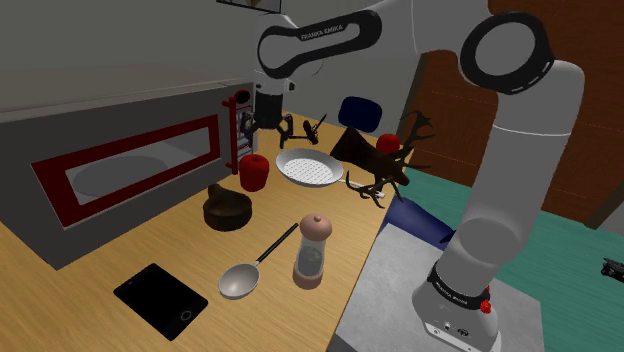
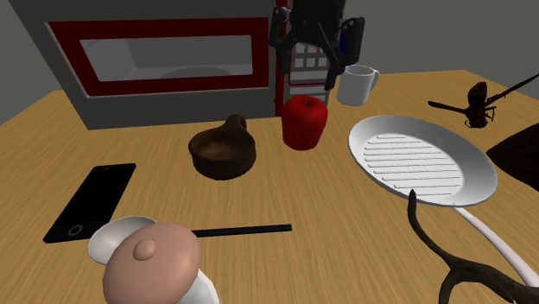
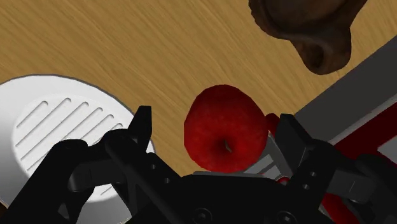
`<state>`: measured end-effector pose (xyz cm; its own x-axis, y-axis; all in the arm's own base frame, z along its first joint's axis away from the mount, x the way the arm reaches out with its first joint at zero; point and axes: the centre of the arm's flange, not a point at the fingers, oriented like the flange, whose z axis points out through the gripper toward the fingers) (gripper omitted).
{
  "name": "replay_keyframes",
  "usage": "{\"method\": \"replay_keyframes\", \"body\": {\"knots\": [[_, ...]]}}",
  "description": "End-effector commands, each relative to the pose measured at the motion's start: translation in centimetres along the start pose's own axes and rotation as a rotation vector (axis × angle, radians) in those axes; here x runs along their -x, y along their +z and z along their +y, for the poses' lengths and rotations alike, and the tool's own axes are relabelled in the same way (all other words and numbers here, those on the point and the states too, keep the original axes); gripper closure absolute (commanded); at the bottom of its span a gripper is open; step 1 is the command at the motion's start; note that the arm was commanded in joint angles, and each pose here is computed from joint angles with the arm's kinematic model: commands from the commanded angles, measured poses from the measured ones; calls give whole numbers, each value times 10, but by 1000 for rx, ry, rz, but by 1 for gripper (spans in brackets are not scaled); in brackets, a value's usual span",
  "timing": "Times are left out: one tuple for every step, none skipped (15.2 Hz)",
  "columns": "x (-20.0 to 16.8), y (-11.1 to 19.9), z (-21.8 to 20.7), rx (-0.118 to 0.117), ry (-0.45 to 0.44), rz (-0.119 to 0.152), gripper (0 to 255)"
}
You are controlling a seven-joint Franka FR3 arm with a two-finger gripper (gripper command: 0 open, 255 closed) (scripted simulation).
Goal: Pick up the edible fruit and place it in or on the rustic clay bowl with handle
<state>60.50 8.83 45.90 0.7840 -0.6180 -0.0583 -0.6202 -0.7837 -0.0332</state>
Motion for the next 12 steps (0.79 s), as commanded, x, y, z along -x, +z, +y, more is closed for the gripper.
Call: {"method": "replay_keyframes", "body": {"knots": [[-22,4,-10,-9,63,8,0],[-33,6,-15,-14,93,11,0],[-45,8,-19,-18,123,15,0],[-56,10,-23,-23,153,19,0],[-60,11,-24,-24,163,20,0],[-60,16,-24,-24,163,20,0],[-60,21,-24,-24,163,20,0],[-60,26,-25,-24,163,20,0],[-61,32,-25,-24,163,20,0],[-61,37,-25,-24,163,20,0],[-61,42,-25,-24,163,20,0],[-61,51,-25,-24,163,20,0]]}}
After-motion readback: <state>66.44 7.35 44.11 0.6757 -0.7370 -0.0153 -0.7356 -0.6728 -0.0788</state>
